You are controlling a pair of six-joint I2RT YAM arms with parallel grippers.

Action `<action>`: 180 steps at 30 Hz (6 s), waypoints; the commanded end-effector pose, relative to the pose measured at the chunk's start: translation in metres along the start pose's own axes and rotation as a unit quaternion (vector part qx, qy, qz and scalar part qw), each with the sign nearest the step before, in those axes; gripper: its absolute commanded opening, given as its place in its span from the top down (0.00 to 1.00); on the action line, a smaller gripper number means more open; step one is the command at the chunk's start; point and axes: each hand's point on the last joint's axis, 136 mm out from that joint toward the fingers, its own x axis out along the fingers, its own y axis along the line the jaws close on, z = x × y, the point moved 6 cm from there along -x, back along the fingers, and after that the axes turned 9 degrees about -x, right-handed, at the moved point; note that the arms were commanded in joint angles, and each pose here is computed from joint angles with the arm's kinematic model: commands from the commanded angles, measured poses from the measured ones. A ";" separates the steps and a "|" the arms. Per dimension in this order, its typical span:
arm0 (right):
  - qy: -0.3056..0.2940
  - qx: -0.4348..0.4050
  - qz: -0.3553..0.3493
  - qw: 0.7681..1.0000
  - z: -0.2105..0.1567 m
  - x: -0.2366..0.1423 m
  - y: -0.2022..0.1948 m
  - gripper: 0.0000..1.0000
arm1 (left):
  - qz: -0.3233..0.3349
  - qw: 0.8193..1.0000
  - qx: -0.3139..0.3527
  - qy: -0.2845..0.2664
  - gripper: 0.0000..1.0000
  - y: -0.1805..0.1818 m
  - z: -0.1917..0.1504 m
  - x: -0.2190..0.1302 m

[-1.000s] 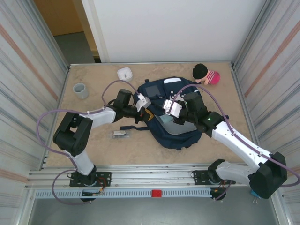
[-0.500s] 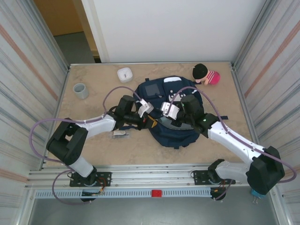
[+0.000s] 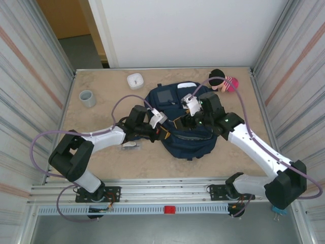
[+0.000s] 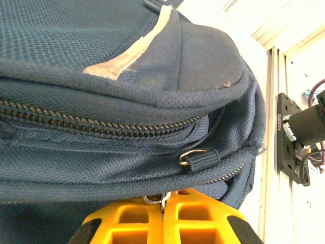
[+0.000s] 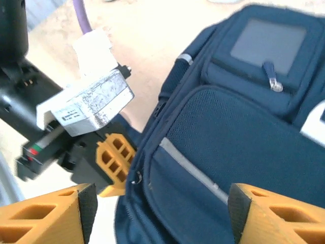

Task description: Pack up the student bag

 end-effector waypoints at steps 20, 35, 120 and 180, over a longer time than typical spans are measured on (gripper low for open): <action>0.005 0.634 0.086 0.768 -0.075 0.026 0.012 0.26 | -0.005 1.000 0.007 -0.018 0.98 -0.015 0.010 -0.014; -0.109 0.655 0.029 0.747 -0.074 0.031 -0.033 0.78 | -0.011 0.999 0.029 0.021 0.97 -0.025 -0.003 -0.015; 0.119 0.096 -0.012 0.988 -0.061 0.012 0.032 0.56 | -0.058 0.980 0.182 0.049 1.00 -0.028 0.058 -0.018; 0.128 0.143 0.057 0.980 -0.065 0.016 0.023 0.55 | -0.057 0.982 0.181 0.018 0.98 -0.026 0.068 -0.023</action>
